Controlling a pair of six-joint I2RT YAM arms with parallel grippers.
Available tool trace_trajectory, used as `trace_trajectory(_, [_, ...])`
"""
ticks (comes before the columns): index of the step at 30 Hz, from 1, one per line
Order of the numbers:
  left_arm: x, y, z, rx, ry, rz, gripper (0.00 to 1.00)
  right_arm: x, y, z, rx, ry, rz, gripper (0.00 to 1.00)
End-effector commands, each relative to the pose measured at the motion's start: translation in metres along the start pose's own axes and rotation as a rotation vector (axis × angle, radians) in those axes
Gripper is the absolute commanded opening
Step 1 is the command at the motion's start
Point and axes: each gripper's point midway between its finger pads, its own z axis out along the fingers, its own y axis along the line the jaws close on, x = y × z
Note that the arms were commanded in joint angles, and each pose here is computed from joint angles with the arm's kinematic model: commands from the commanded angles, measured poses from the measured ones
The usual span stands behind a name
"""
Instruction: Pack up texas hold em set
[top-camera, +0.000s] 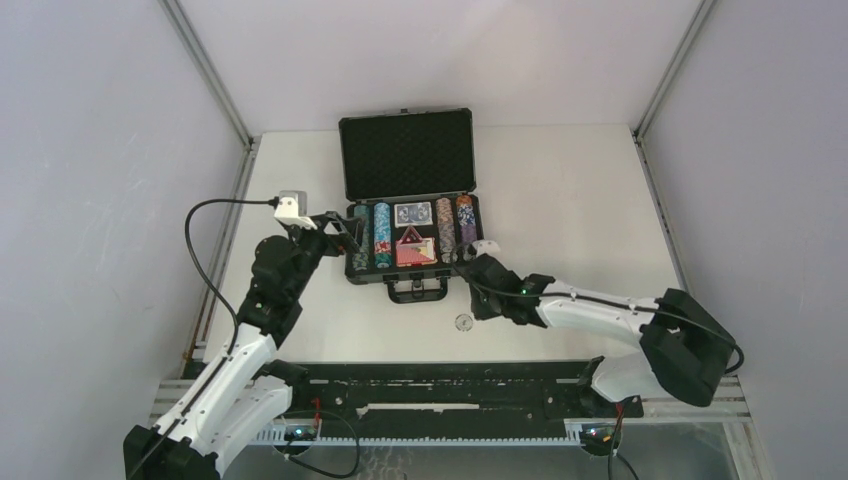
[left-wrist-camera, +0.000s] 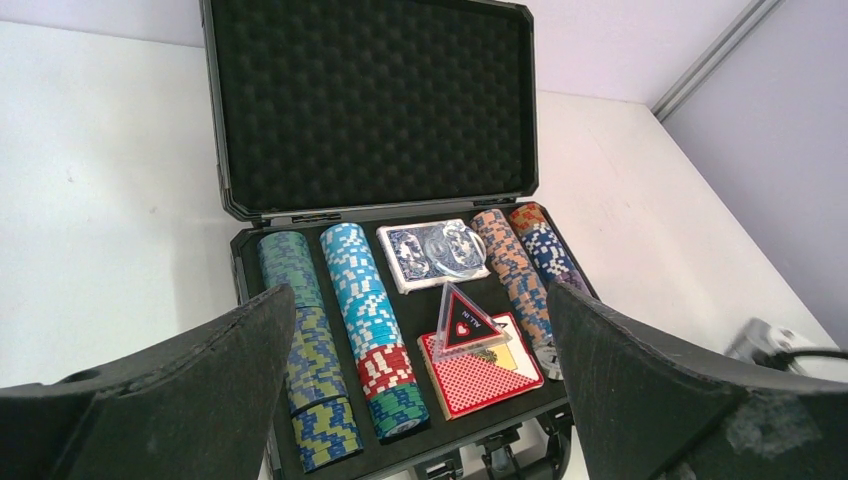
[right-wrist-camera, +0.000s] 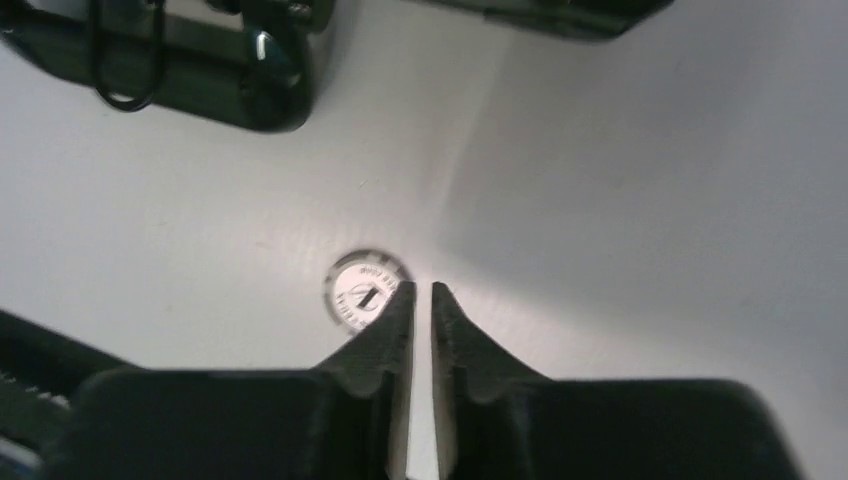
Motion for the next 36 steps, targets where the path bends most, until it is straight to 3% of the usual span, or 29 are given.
trace_trajectory(1, [-0.003, -0.006, 0.0, 0.029, -0.021, -0.008, 1.0, -0.034, -0.002, 0.011, 0.015, -0.042, -0.025, 0.09])
trace_trajectory(4, [-0.001, -0.006, 0.0, 0.027, -0.016, -0.006, 1.0, -0.043, -0.001, 0.023, 0.027, -0.037, -0.033, 0.0])
trace_trajectory(16, [-0.008, -0.015, -0.004, 0.068, -0.035, -0.024, 1.0, -0.008, 0.008, 0.045, 0.025, 0.05, -0.061, 0.0])
trace_trajectory(36, [-0.01, -0.026, -0.008, 0.103, -0.038, -0.039, 1.0, 0.026, 0.005, 0.02, 0.045, 0.042, -0.053, 0.0])
